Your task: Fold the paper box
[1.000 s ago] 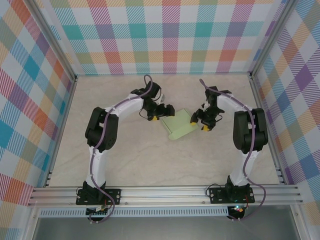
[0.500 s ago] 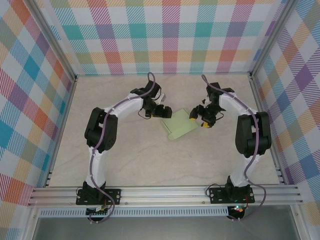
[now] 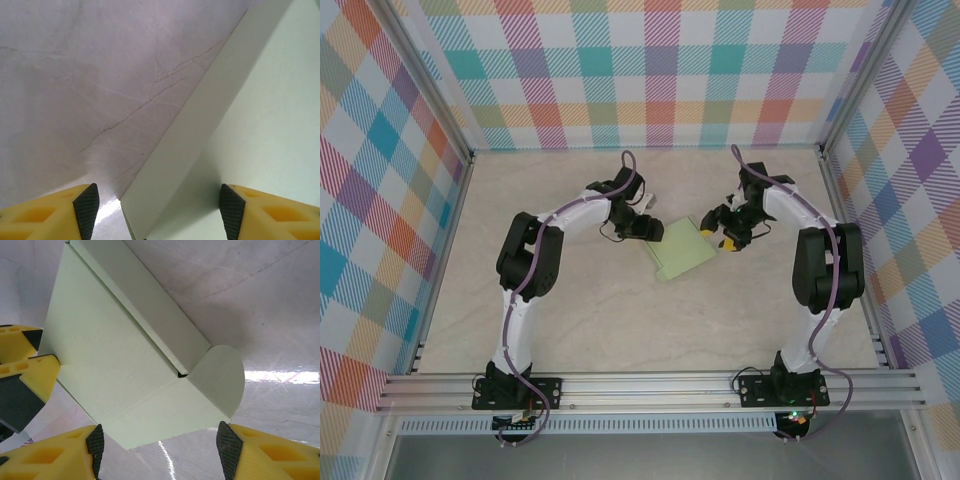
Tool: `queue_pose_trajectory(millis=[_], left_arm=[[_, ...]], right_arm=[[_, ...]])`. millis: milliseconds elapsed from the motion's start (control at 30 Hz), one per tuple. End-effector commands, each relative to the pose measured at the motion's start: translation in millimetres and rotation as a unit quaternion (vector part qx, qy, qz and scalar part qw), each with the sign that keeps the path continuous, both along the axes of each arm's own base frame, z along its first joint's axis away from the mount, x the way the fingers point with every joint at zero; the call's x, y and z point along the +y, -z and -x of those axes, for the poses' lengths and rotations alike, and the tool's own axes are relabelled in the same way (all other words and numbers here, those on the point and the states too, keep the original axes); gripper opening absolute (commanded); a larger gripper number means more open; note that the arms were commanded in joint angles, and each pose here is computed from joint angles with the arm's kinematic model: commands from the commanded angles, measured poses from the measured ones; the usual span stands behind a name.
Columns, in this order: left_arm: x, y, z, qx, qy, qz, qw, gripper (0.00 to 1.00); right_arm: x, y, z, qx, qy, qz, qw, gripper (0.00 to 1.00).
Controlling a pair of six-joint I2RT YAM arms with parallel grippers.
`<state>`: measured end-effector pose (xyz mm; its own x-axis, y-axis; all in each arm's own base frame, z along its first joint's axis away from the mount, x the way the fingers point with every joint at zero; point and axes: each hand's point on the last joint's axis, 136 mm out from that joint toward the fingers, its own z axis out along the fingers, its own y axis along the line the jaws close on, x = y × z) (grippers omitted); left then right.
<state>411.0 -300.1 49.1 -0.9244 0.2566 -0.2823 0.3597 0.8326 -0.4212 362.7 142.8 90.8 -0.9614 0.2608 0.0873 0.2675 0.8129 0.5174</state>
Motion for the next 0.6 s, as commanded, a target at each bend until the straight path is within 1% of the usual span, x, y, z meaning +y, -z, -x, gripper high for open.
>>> queue_pose_trajectory(millis=[0,100,267,500,567], left_arm=[[10.5,26.9,8.3,0.050,-0.016,0.010,0.999,0.66],[11.6,31.7,8.2,0.077,-0.024,0.034,0.996,0.65],[11.4,40.0,4.3,0.116,-0.041,0.077,0.989,0.63],[15.7,52.4,3.0,0.166,-0.056,0.113,0.978,0.59],[14.5,52.2,2.7,0.172,-0.058,0.129,0.975,0.58]], right_arm=[[-4.4,-5.5,-8.0,-0.008,0.005,-0.016,1.000,0.63],[-13.8,-10.8,-17.6,-0.020,0.014,-0.012,1.000,0.63],[-14.4,-17.3,-29.7,-0.035,0.011,-0.028,0.999,0.63],[-9.2,-14.3,-33.2,-0.040,0.006,-0.046,0.998,0.63],[-7.2,-16.3,-34.5,-0.045,0.002,-0.052,0.998,0.63]])
